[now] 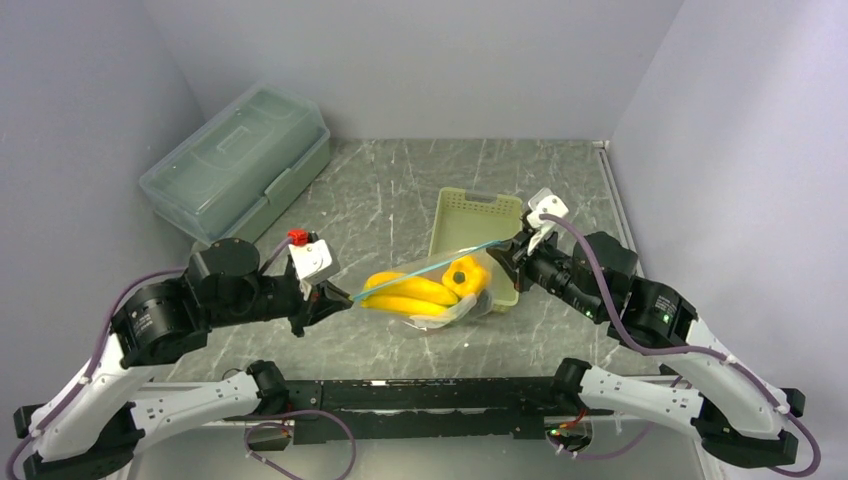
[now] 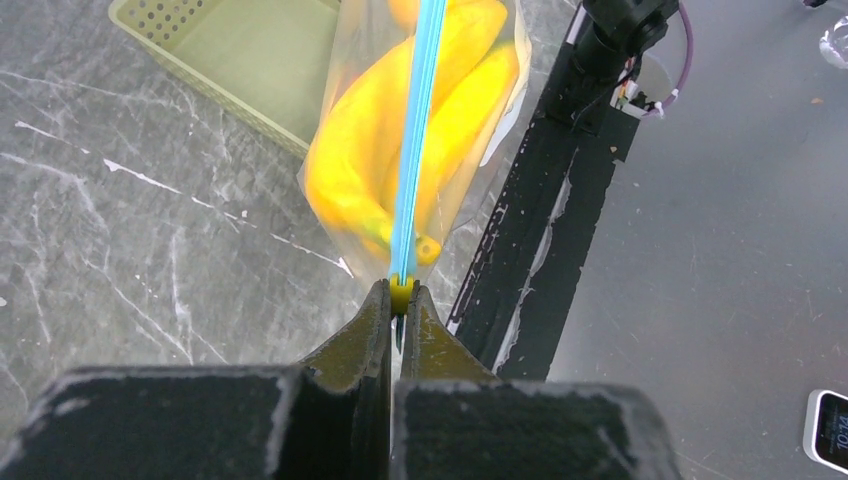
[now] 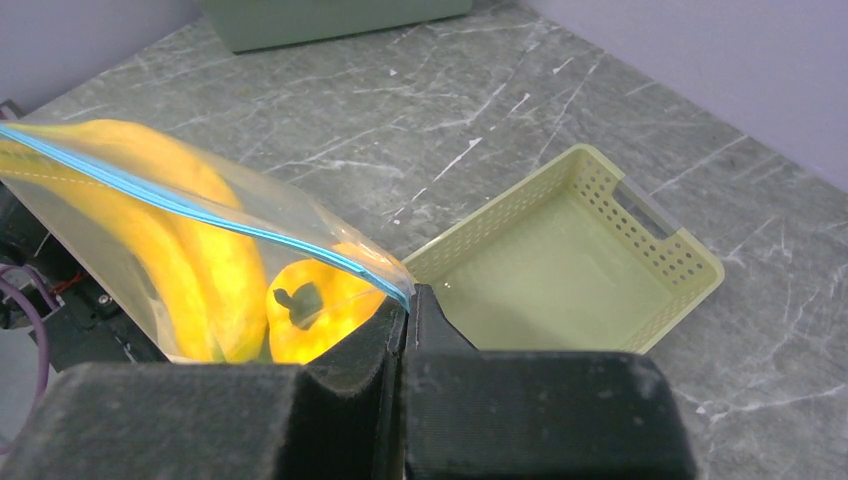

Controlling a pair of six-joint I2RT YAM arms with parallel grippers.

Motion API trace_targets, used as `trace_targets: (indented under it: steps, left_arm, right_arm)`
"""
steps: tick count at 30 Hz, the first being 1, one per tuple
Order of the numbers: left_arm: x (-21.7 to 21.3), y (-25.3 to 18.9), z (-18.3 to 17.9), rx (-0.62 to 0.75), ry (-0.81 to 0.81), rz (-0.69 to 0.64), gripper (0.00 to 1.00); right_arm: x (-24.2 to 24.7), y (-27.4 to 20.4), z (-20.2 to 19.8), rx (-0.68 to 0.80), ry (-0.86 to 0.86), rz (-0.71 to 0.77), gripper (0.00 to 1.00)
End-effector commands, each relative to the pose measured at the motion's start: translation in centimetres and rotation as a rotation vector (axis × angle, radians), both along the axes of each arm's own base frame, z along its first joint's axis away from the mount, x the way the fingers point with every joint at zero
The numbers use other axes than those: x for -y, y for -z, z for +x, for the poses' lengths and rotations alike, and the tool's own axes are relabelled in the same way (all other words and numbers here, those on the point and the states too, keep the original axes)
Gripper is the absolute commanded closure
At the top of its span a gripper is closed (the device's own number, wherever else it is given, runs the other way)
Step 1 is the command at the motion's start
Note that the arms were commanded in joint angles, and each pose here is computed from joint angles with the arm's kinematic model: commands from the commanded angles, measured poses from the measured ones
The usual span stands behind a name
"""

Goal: Place the food in the zip-top bag and seal the zipper

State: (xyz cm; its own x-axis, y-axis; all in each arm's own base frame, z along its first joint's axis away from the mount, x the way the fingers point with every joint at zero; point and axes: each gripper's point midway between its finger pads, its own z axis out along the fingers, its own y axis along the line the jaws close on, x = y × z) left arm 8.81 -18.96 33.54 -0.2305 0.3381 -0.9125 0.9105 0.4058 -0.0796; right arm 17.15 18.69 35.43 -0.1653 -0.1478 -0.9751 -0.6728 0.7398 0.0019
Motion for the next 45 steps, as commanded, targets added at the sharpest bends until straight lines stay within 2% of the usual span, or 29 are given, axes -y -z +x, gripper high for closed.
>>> trace_targets:
  steps: [1,5,9,13,33,38,39,40,41,45]
  left_arm:
    - [-2.7,0.7,-1.1,-0.036,-0.051,0.043,1.0]
    - [-2.0,0.9,-0.5,-0.031,-0.055,0.042,0.94]
    - [-1.1,1.0,0.2,-0.025,-0.054,0.042,0.75]
    - [-0.2,1.1,0.7,-0.019,-0.038,0.042,0.63]
    - [5.1,0.2,2.6,-0.018,0.048,0.006,0.28]
    - [5.9,-0.1,4.0,0.042,0.045,0.025,0.23]
    - [6.1,-0.2,4.2,0.049,0.042,0.027,0.17]
    - [6.2,-0.3,4.6,0.058,0.032,0.029,0.05]
    - [6.3,-0.4,5.1,0.067,0.014,0.032,0.01]
    - [7.0,-0.8,6.1,0.091,0.0,0.037,0.0]
  right_arm:
    - [2.9,-2.9,2.2,0.09,0.188,0.051,1.0]
    - [1.9,-2.8,2.2,0.083,0.153,0.051,1.0]
    - [1.1,-3.1,2.1,0.089,0.12,0.061,1.0]
    - [0.1,-3.1,1.9,0.085,0.07,0.056,1.0]
    - [-2.5,-4.1,1.4,0.085,-0.04,0.075,1.0]
    - [-3.2,-4.1,1.2,0.081,-0.072,0.078,1.0]
    - [-3.4,-4.1,1.1,0.079,-0.081,0.079,1.0]
    - [-3.5,-4.1,1.1,0.078,-0.089,0.08,1.0]
    - [-3.6,-4.1,1.0,0.078,-0.098,0.082,1.0]
    - [-4.1,-4.1,0.6,0.076,-0.133,0.091,1.0]
